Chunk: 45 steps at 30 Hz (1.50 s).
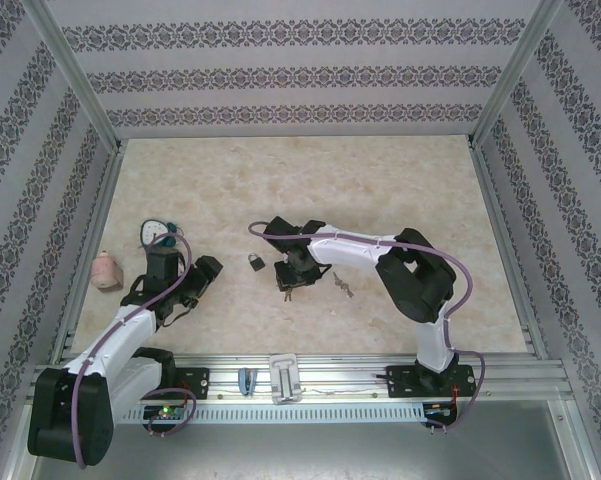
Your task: Unlock with the key
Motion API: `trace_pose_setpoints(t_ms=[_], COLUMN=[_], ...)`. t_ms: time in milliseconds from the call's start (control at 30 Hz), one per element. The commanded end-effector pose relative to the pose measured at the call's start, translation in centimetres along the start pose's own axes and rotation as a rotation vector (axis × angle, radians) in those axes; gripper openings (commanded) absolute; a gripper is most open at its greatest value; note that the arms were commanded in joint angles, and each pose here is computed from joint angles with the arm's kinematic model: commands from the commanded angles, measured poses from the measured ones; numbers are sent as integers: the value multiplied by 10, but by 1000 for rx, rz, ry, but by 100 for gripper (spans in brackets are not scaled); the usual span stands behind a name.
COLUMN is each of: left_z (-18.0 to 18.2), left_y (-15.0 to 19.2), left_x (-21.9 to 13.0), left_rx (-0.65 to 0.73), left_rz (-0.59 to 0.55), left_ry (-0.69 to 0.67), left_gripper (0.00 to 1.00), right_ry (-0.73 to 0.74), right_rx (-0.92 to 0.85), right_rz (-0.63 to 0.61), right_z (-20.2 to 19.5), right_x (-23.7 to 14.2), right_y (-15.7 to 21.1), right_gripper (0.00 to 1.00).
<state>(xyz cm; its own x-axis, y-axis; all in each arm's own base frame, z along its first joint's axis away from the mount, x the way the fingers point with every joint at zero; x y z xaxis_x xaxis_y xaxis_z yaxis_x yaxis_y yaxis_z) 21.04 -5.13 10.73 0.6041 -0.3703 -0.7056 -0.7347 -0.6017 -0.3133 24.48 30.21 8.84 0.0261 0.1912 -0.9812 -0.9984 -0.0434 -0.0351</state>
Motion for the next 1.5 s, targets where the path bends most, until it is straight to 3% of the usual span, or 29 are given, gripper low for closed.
trace_pose_setpoints(t_ms=[0,400,767,1133,1467], left_z=[0,7,4,-42,-70], left_y=[4,9,9,1,-3], left_x=[1,5,7,-1,-2], left_rx=[-8,-28,-26,113,164], left_rz=[-3,-5,5,-8,3], left_ry=[18,4,13,131,205], left_gripper=[78,78,78,78,69], right_ry=[29,63,36,-194,-324], right_rx=[-2,-2,-15,-93,-149], right_rz=[2,19,-8,-185,-304], right_z=[4,4,4,4,-2], right_x=[5,23,26,-23,-63], right_y=[1,2,0,-8,-7], right_gripper=[38,28,1,0,0])
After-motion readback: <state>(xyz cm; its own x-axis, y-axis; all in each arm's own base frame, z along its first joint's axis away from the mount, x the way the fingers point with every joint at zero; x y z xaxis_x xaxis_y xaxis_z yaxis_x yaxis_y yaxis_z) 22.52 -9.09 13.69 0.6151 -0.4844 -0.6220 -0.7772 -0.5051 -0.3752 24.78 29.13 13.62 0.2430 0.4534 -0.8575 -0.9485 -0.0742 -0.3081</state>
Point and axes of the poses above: each hand's point on the last joint's axis, 136 mm out from that joint toward the fingers, its own x axis out along the fingers, its own z axis along the line the jaws close on, y = z × x, the point moved 7 cm from there along -x, back along the fingers, and after that the axes turned 13 degrees about x, right-handed, at the moved point
